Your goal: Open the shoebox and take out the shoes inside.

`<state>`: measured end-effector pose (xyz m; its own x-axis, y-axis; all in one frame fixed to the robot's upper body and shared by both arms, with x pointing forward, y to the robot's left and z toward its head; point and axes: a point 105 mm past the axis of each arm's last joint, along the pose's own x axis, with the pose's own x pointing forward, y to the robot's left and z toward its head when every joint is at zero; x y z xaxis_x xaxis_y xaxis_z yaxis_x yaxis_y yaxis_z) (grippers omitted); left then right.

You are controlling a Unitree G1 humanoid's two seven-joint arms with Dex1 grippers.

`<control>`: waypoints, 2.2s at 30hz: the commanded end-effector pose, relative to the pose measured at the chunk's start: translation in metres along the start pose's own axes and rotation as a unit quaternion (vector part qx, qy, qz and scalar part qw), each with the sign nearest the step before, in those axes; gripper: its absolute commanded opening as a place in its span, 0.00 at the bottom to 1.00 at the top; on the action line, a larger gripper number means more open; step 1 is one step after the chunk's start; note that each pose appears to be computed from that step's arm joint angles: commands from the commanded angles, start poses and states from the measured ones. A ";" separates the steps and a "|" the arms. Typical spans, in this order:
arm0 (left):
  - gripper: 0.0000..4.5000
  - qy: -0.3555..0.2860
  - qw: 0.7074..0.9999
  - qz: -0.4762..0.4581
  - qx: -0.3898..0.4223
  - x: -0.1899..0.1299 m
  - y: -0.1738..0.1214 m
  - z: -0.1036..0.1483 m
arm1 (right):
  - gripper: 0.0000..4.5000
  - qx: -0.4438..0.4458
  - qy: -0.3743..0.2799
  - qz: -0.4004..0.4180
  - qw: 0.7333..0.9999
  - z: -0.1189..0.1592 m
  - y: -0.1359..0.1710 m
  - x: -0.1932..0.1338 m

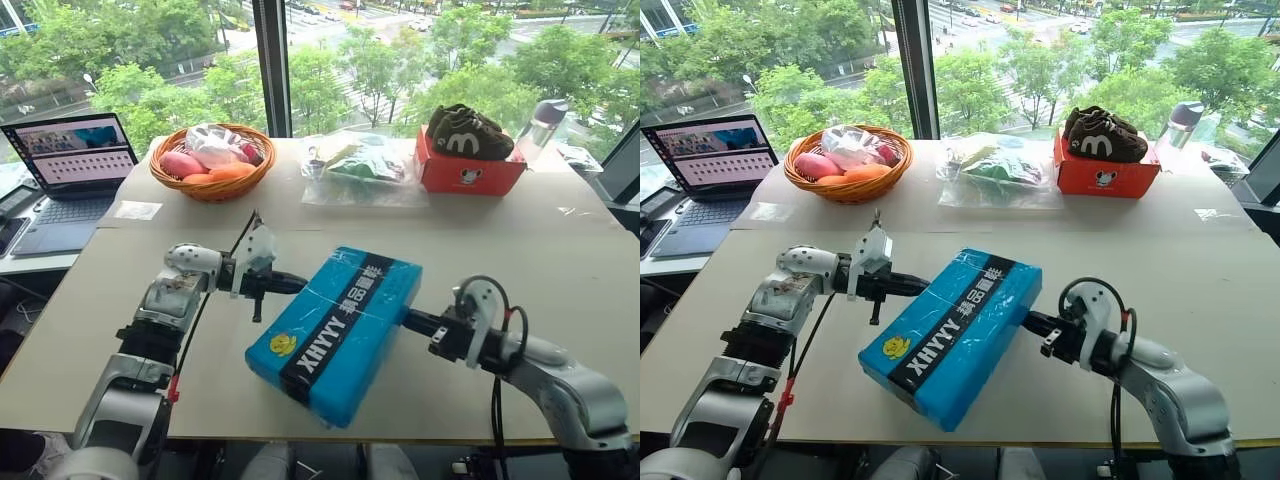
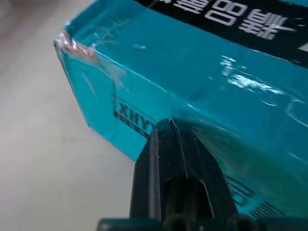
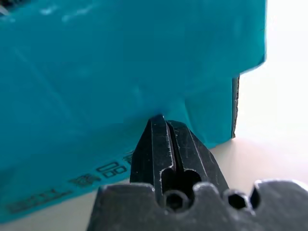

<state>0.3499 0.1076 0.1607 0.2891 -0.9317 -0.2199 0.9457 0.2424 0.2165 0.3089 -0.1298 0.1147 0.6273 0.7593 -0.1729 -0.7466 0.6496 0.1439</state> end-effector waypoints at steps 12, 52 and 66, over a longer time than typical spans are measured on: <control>0.00 -0.013 0.995 0.098 0.004 -0.023 -0.020 0.003 | 0.00 -0.140 -0.029 0.055 0.988 0.044 -0.026 0.101; 0.00 -0.015 0.997 0.078 0.002 -0.054 -0.018 0.046 | 0.00 -0.161 0.137 -0.012 0.977 0.028 -0.086 -0.077; 0.79 0.012 0.996 0.082 0.027 -0.112 -0.003 0.096 | 0.00 -0.089 0.051 0.164 0.981 0.043 -0.019 -0.055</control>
<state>0.3023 0.1829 0.2617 0.4293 -0.8759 -0.2200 0.8916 0.3721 0.2581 0.3005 -0.1927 0.1350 0.3586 0.8700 -0.3385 -0.9163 0.3972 0.0502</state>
